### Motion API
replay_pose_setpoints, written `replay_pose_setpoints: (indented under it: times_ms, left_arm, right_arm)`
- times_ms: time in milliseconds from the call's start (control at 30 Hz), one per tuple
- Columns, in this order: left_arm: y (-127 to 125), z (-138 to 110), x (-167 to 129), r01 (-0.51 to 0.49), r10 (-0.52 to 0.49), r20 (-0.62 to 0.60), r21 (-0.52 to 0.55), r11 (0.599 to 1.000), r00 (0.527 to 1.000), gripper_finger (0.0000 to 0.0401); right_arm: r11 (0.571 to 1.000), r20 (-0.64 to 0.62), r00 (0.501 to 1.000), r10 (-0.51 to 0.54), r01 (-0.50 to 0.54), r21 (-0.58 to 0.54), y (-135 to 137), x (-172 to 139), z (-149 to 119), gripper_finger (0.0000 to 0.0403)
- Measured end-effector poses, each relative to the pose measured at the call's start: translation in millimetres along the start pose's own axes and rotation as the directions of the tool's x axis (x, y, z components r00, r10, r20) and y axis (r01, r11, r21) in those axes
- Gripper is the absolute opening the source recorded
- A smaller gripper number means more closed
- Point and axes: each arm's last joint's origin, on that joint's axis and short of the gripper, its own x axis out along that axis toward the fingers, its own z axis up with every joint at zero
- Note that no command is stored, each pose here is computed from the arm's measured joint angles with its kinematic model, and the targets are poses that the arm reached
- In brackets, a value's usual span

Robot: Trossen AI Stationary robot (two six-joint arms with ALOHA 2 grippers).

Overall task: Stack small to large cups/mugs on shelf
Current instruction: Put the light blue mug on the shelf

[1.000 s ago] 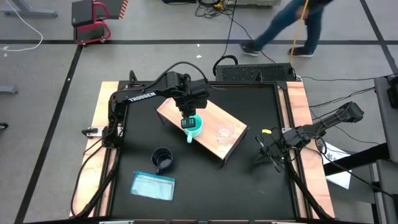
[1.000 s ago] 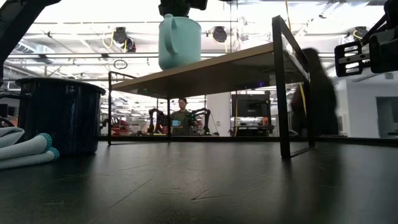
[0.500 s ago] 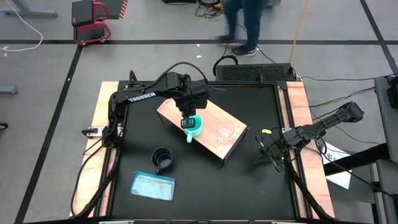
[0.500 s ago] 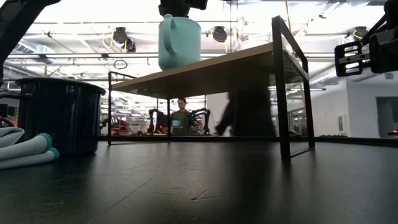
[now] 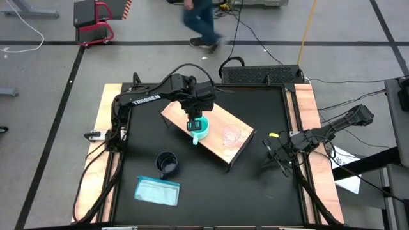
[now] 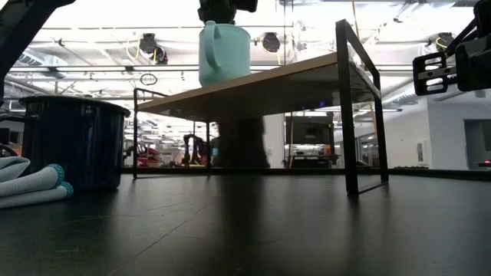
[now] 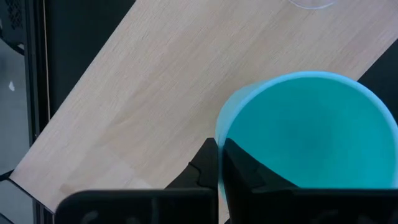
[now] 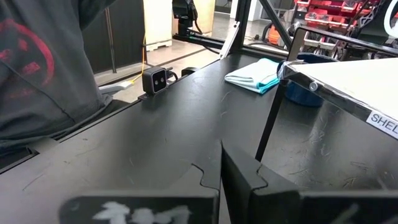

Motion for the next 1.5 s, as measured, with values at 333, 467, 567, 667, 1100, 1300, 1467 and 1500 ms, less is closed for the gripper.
replay_pose_setpoints:
  times_ms: [333,467,567,667,1100,1300,1467,1500]
  left_arm:
    - [0.0,-0.1,0.1,0.000,0.000,-0.001,0.000,1.000,1.000,0.0008]
    - [0.0,0.0,0.3,0.000,0.000,-0.001,-0.001,1.000,1.000,0.0005]
    - [0.0,0.0,0.3,0.001,-0.001,-0.001,0.000,1.000,1.000,0.0005]
    - [0.1,0.1,0.5,-0.003,0.003,-0.002,0.000,1.000,1.000,0.0020]
    - [-0.1,0.5,3.4,-0.029,0.029,-0.016,0.002,1.000,0.999,0.0064]
    - [-4.0,0.5,3.0,-0.023,0.023,-0.017,0.005,1.000,1.000,0.0064]
    - [-5.4,0.5,2.2,-0.020,0.020,-0.015,0.008,1.000,1.000,0.0065]
    - [-5.4,0.6,2.1,-0.021,0.021,-0.015,0.008,1.000,1.000,0.0065]
  right_arm:
    - [1.000,0.000,1.000,0.000,0.000,0.000,0.0,0.0,0.0,0.0000]
    - [1.000,-0.001,1.000,0.001,-0.001,0.006,0.0,0.0,-0.1,0.0000]
    - [1.000,-0.008,1.000,0.001,-0.001,0.008,0.1,0.0,-0.8,0.0000]
    - [1.000,-0.008,1.000,0.001,-0.001,0.008,0.1,0.0,-0.7,0.0000]
    - [1.000,-0.008,1.000,0.002,-0.002,0.011,0.1,0.0,-0.8,0.0000]
    - [1.000,-0.007,1.000,0.002,-0.002,0.014,0.1,0.0,-0.7,0.0000]
    - [1.000,-0.007,1.000,0.002,-0.002,0.015,0.1,0.0,-0.7,0.0000]
    - [1.000,-0.007,1.000,0.002,-0.002,0.015,0.1,0.0,-0.7,0.0000]
